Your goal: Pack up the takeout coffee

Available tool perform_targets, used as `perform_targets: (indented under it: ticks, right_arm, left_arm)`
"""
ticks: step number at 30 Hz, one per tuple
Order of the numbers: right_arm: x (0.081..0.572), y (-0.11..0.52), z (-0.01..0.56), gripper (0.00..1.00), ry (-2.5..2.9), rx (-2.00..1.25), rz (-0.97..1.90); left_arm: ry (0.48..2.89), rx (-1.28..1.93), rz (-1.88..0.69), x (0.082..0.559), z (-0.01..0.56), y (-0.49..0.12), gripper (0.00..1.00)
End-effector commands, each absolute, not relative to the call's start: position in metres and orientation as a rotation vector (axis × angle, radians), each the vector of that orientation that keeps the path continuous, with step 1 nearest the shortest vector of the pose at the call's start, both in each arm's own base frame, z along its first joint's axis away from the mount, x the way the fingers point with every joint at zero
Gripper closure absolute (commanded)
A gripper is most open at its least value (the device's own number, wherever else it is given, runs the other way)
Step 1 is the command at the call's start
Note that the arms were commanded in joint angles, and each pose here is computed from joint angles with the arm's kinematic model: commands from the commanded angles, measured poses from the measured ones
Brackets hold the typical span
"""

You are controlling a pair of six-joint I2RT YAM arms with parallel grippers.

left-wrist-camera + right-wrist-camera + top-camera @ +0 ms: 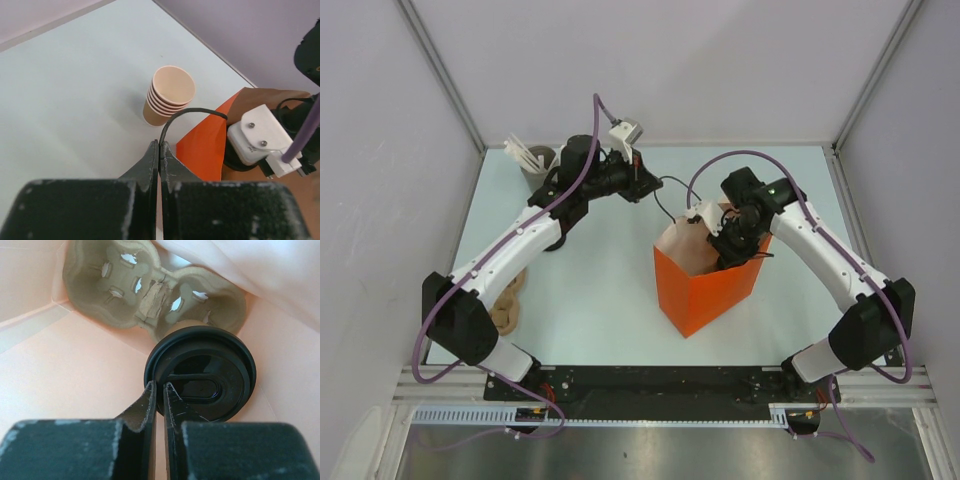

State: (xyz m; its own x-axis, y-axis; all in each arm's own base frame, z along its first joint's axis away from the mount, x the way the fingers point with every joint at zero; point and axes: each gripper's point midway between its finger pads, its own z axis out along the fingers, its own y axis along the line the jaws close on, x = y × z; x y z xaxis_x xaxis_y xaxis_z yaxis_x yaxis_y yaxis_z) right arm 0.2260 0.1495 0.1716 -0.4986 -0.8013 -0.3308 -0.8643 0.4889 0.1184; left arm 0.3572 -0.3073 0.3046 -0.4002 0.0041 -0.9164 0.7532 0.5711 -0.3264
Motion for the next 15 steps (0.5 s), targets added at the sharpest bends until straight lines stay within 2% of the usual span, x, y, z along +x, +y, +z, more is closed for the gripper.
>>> perform_targets:
  ticks: [1,8,15]
  right_arm:
    - [0.223,0.149,0.182,1.00,2.450,-1.421,0.408]
    - [0.216,0.148,0.183,1.00,2.437,-1.450,0.429]
    - [0.210,0.142,0.164,1.00,2.514,-1.487,0.432]
  left_arm:
    - [1.744,0.594,-0.853,0.366,0.331,-0.297,1.00]
    - [1.753,0.564,-0.794,0.374,0.331,-0.290,1.00]
    - [1.693,0.619,-0.861,0.364,0.353,-0.300,1.00]
